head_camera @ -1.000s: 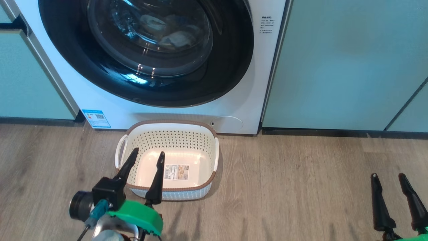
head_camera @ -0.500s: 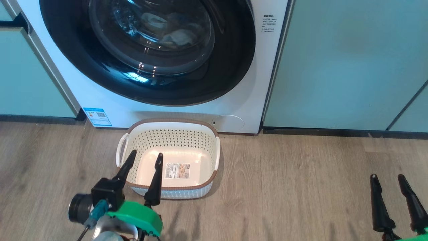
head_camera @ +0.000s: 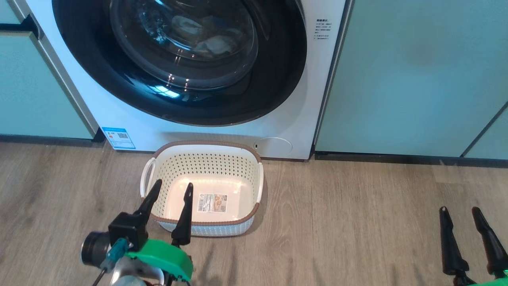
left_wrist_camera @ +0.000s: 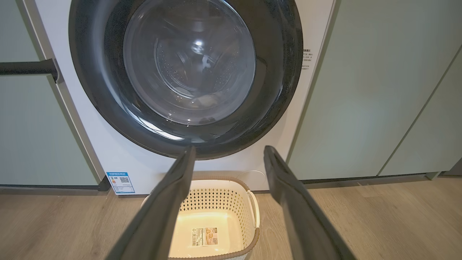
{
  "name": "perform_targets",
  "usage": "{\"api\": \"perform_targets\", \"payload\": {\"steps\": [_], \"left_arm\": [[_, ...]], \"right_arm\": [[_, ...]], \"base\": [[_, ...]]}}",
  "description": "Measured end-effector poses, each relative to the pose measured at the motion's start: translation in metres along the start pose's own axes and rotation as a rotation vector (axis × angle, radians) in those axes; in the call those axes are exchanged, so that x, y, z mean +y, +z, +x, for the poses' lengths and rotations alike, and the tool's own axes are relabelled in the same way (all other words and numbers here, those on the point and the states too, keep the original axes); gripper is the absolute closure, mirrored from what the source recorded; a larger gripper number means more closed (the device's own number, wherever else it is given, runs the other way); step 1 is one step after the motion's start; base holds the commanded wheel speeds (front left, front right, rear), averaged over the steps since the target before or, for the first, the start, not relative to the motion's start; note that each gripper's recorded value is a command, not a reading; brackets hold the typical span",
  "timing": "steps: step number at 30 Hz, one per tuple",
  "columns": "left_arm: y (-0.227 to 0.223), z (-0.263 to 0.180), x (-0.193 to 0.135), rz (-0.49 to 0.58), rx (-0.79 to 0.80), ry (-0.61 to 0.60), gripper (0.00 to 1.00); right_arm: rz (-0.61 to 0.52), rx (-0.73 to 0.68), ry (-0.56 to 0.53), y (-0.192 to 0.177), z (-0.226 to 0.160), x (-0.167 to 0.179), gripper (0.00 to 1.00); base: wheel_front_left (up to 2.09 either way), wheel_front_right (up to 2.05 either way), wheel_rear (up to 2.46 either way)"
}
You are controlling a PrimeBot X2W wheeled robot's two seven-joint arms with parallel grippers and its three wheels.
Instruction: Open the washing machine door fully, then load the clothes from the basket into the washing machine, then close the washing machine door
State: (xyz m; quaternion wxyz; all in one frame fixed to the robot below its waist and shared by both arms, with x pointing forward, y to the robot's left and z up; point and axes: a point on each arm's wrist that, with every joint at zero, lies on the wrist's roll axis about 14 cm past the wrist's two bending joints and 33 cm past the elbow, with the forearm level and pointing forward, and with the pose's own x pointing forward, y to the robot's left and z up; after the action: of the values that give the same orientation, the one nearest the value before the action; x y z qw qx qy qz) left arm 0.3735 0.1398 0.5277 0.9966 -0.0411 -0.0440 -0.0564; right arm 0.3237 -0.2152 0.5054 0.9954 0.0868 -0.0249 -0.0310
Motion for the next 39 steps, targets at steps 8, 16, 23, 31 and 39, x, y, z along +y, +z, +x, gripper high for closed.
{"api": "perform_targets", "payload": {"steps": [8, 16, 23, 31, 39], "left_arm": [[-0.018, -0.006, 0.001, -0.002, 0.056, 0.014, 1.0], [-0.042, -0.019, 0.005, -0.071, 0.144, 0.039, 1.0], [-0.047, -0.021, 0.008, -0.152, 0.169, 0.057, 1.0], [-0.054, -0.023, 0.01, -0.246, 0.197, 0.075, 1.0], [-0.057, -0.023, 0.014, -0.338, 0.212, 0.095, 1.0]], "right_arm": [[0.011, 0.052, -0.005, -0.017, -0.004, 0.0, 1.0], [0.083, 0.115, -0.029, -0.036, -0.012, -0.003, 1.0], [0.162, 0.122, -0.042, -0.039, -0.012, -0.003, 1.0], [0.257, 0.126, -0.055, -0.042, -0.009, -0.002, 1.0], [0.347, 0.13, -0.066, -0.042, -0.006, -0.001, 1.0]], "base": [[0.0, 0.0, 0.0], [0.0, 0.0, 0.0], [0.0, 0.0, 0.0], [0.0, 0.0, 0.0], [0.0, 0.0, 0.0]]}}
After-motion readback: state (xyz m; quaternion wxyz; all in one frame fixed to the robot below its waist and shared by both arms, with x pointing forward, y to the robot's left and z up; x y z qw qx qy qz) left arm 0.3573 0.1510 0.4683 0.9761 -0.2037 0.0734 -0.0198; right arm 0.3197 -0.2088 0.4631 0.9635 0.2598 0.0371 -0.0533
